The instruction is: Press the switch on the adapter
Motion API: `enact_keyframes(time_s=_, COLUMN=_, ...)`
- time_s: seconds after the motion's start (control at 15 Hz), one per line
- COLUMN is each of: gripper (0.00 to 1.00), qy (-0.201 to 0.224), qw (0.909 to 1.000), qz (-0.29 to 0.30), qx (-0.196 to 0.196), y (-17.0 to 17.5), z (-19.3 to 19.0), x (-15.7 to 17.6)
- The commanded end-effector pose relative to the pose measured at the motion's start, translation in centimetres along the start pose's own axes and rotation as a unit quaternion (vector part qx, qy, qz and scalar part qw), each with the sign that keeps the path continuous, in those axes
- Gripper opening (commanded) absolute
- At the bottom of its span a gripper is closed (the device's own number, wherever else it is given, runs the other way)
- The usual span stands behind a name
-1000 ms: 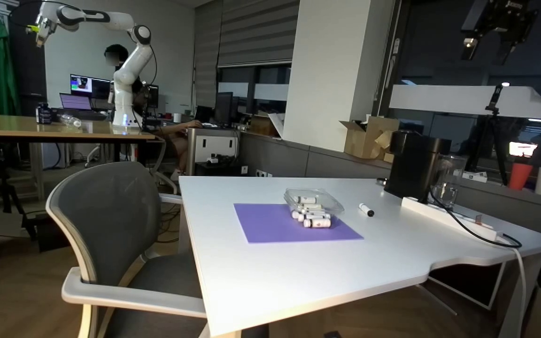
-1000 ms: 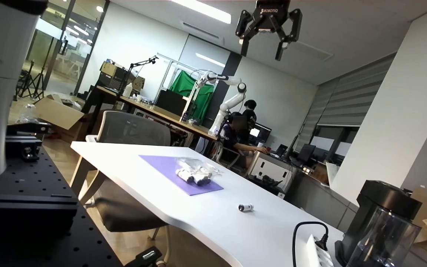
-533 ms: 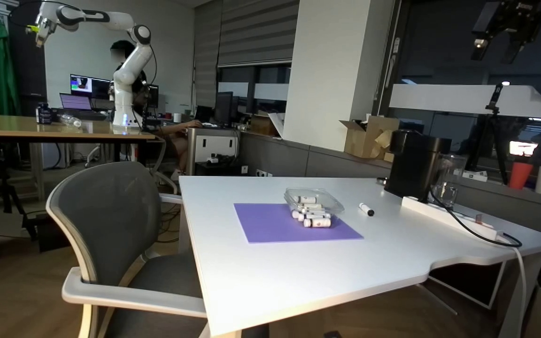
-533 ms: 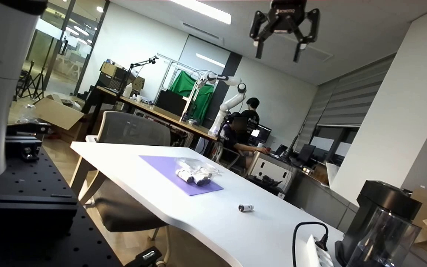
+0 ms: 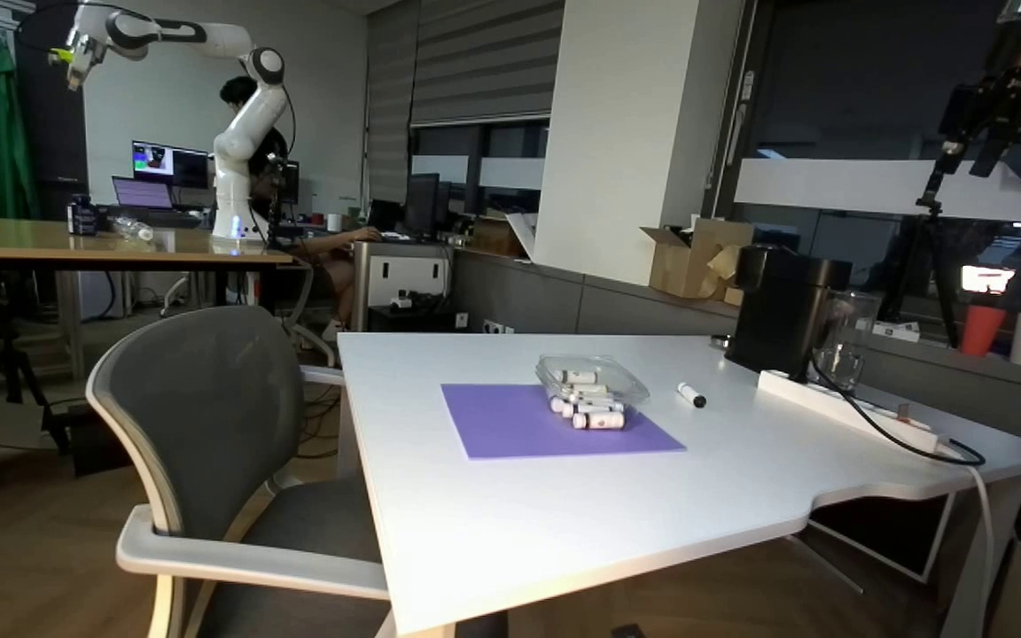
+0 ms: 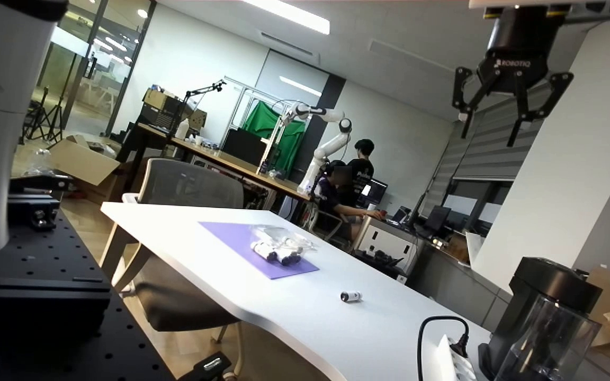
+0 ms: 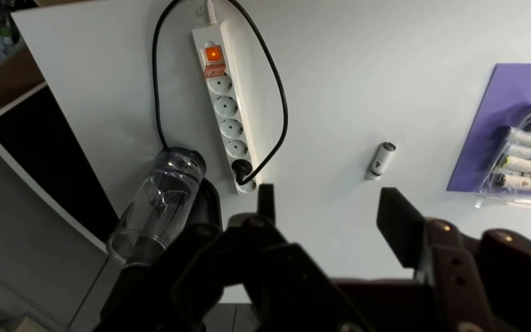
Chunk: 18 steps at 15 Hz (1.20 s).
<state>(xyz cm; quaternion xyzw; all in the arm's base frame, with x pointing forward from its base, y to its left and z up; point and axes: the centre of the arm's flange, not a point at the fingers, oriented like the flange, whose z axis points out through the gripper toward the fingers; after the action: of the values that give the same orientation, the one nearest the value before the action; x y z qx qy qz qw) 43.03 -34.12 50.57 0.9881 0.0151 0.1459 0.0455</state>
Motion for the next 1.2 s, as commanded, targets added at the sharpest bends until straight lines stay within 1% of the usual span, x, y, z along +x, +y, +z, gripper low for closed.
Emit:
enact_keyframes(time_s=0.0, gripper=0.32, qy=-0.067, qw=0.9956, qz=-0.066, qx=0.001, y=6.3, z=4.7, x=4.6)
enact_keyframes(time_s=0.2, gripper=0.11, qy=-0.109, qw=0.9862, qz=-0.125, qx=0.001, y=9.3, z=9.1, x=6.1)
enact_keyframes(time_s=0.27, gripper=0.05, qy=-0.118, qw=0.984, qz=-0.133, qx=-0.003, y=10.3, z=10.5, x=6.6)
enact_keyframes(time_s=0.33, gripper=0.01, qy=-0.124, qw=0.9827, qz=-0.137, qx=-0.003, y=11.5, z=12.1, x=7.0)
enact_keyframes(time_s=0.4, gripper=0.0, qy=-0.127, qw=0.9819, qz=-0.14, qx=-0.003, y=12.6, z=13.6, x=7.2)
enact_keyframes(time_s=0.53, gripper=0.0, qy=-0.134, qw=0.9821, qz=-0.132, qx=-0.006, y=13.7, z=16.3, x=6.5)
enact_keyframes(time_s=0.6, gripper=0.0, qy=-0.135, qw=0.9839, qz=-0.117, qx=-0.005, y=14.1, z=17.5, x=6.0)
enact_keyframes(time_s=0.67, gripper=0.0, qy=-0.145, qw=0.9862, qz=-0.079, qx=-0.002, y=14.3, z=18.7, x=5.5)
enact_keyframes(time_s=0.73, gripper=0.01, qy=-0.134, qw=0.9845, qz=-0.113, qx=0.001, y=12.2, z=17.7, x=3.8)
enact_keyframes(time_s=0.93, gripper=0.01, qy=-0.143, qw=0.9851, qz=-0.095, qx=0.0, y=13.3, z=19.7, x=3.3)
enact_keyframes(time_s=1.13, gripper=0.01, qy=-0.141, qw=0.9855, qz=-0.093, qx=-0.001, y=13.3, z=19.4, x=3.8)
